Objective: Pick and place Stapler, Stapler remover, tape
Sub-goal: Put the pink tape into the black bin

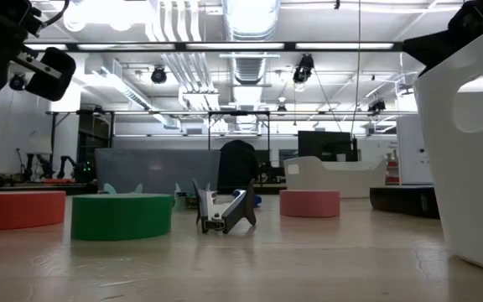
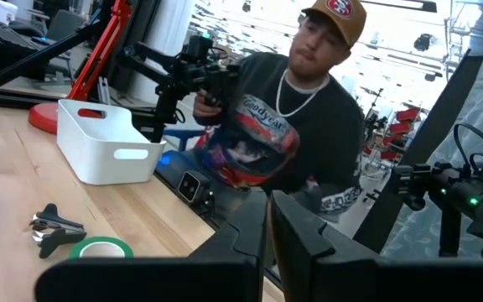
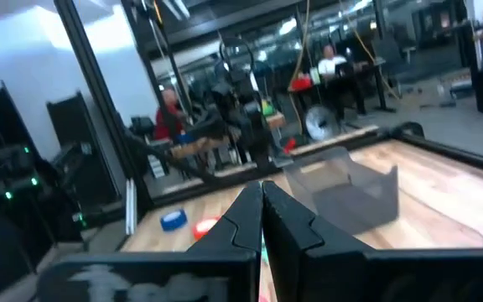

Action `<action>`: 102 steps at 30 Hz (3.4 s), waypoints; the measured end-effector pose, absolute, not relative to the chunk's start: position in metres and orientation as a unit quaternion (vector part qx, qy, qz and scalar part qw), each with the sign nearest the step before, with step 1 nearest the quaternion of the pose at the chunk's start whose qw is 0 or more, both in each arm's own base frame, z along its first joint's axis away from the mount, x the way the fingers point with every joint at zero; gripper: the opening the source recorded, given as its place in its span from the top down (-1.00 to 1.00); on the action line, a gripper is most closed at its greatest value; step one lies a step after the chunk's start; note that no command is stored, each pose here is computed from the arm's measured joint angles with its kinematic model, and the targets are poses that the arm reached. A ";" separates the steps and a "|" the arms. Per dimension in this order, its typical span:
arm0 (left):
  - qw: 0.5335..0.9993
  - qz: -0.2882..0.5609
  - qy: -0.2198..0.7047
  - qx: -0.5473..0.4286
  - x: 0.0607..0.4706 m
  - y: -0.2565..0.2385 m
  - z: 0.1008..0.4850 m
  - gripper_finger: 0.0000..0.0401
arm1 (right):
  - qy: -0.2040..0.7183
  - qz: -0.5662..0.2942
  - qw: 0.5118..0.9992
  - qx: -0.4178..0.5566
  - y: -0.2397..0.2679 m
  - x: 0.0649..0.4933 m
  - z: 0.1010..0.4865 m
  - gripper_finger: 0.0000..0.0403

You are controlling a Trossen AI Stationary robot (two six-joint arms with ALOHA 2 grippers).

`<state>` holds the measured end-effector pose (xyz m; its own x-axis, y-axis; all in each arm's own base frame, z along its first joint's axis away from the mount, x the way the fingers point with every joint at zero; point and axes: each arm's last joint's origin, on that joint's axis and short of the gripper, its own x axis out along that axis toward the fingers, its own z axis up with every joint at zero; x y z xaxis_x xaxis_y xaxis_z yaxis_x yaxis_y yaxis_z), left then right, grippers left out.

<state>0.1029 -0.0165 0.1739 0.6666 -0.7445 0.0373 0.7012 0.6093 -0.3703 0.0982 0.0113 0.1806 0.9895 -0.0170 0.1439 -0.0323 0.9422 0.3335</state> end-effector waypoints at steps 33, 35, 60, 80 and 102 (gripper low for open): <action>0.895 -0.404 0.060 -0.180 0.103 -0.017 0.174 0.88 | 0.091 -0.113 0.933 0.329 0.020 0.171 0.151 0.96; 0.895 -0.404 0.060 -0.180 0.103 -0.017 0.174 0.88 | 0.101 -0.112 0.937 0.314 0.024 0.186 0.159 0.95; 0.895 -0.404 0.061 -0.180 0.103 -0.017 0.174 0.88 | 0.437 -0.197 0.865 0.148 0.050 0.327 0.179 0.07; 0.895 -0.403 0.063 -0.181 0.103 -0.017 0.173 0.88 | 0.608 -0.193 0.763 0.107 0.070 0.368 0.160 0.07; 0.895 -0.403 0.065 -0.182 0.103 -0.017 0.173 0.88 | 0.622 -0.161 0.759 0.104 0.072 0.367 0.142 0.53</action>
<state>0.1031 -0.0165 0.1732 0.6670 -0.7444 0.0312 0.6975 0.6091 -0.3776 0.3674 0.0723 0.1417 0.1742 -0.1141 -0.9781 0.3737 0.9266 -0.0415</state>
